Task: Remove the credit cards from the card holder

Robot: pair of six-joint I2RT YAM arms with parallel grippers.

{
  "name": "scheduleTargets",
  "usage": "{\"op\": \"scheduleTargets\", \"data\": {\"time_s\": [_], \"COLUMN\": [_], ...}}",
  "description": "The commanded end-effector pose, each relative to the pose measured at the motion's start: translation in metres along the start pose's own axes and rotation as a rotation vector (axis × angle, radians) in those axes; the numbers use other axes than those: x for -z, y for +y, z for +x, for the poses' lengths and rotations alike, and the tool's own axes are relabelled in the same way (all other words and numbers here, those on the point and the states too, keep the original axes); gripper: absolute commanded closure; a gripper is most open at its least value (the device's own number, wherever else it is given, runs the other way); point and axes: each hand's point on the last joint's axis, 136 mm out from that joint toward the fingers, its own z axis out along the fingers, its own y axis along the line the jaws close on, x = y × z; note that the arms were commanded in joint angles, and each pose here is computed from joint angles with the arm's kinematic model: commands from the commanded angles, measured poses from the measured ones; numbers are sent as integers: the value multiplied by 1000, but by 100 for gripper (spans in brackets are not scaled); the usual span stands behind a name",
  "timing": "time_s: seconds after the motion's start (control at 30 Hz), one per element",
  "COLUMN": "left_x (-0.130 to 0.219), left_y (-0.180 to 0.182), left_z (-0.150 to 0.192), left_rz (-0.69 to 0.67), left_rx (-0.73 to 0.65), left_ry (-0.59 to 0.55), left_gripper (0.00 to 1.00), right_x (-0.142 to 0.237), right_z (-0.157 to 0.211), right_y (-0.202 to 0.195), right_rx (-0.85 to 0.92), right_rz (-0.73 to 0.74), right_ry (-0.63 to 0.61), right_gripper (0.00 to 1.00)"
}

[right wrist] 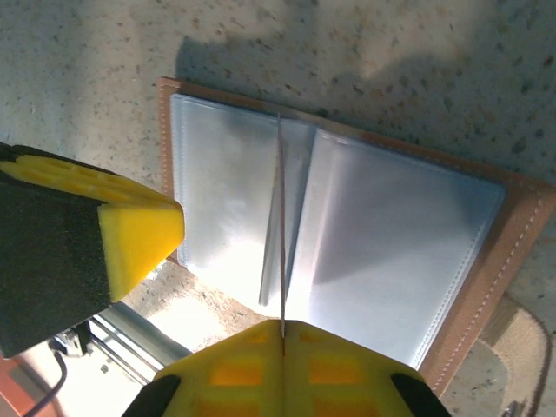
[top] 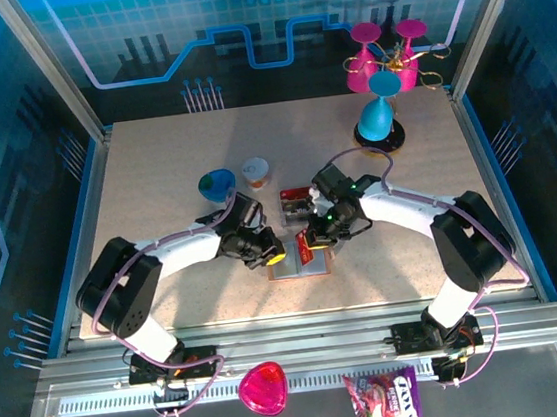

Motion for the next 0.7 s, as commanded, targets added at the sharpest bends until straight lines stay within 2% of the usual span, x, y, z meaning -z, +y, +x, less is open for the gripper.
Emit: {"op": "scheduleTargets", "data": {"time_s": [0.0, 0.1, 0.47, 0.67], "left_x": [14, 20, 42, 48], "left_y": [-1, 1, 14, 21], "left_z": [-7, -11, -21, -22], "left_rz": [14, 17, 26, 29], "left_rx": [7, 10, 34, 45], "left_ry": [-38, -58, -116, -133], "left_gripper": [87, 86, 86, 85], "right_x": [20, 30, 67, 77], "right_z": [0, 2, -10, -26], "right_y": [6, 11, 3, -8], "right_rx": [152, 296, 900, 1124], "right_rz": [15, 23, 211, 312], "right_ry": [6, 21, 76, 150], "right_gripper": [100, 100, 100, 100]}}
